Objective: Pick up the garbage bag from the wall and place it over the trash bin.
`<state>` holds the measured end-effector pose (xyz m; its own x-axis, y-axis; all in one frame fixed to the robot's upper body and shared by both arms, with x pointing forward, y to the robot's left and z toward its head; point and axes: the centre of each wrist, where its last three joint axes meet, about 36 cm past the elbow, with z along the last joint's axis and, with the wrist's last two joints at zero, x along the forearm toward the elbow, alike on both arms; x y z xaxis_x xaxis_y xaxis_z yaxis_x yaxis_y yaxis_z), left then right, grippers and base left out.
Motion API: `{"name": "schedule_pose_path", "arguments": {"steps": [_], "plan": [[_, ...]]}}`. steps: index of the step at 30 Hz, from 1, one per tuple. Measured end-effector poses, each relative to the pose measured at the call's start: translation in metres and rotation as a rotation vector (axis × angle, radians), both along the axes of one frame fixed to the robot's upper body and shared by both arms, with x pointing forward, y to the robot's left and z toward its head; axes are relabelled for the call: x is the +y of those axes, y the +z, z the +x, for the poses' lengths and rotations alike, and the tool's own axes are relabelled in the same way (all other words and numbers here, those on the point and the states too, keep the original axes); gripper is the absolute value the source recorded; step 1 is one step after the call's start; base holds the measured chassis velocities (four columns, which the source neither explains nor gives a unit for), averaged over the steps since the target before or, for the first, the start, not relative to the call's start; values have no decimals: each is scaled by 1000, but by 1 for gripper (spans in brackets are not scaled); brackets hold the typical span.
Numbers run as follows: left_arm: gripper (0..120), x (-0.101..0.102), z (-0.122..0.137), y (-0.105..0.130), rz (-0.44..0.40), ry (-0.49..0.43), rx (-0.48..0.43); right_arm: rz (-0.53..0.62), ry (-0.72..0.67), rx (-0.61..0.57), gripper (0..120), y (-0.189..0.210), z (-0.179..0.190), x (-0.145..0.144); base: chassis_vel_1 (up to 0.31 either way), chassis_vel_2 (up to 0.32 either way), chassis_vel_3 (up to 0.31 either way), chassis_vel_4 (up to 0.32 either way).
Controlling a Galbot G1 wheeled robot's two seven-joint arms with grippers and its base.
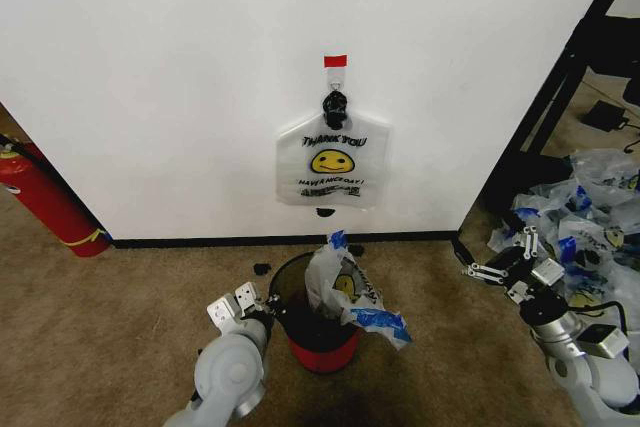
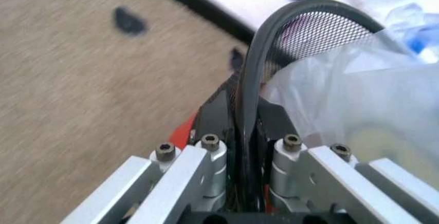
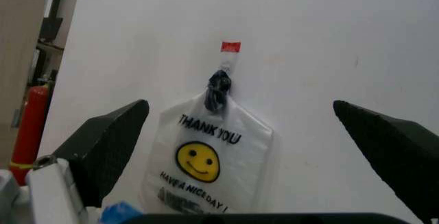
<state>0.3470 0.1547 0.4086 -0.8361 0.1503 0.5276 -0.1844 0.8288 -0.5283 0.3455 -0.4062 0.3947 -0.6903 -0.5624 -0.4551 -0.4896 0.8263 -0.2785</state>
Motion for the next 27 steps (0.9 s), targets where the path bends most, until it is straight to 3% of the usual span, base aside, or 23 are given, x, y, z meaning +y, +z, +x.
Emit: {"name": "schedule_pose_path", "arguments": {"steps": [5, 19, 27], "plan": [[5, -6, -2, -9, 9, -49, -61, -13, 7, -6, 100, -1, -2, -5, 0, 0, 0, 0], [5, -18, -6, -32, 142, -89, -13, -17, 19, 0, 100, -8, -2, -8, 0, 0, 0, 0], [30, -13, -1, -25, 148, -80, -35, -17, 19, -8, 100, -8, 3, -7, 0, 0, 0, 0]]}}
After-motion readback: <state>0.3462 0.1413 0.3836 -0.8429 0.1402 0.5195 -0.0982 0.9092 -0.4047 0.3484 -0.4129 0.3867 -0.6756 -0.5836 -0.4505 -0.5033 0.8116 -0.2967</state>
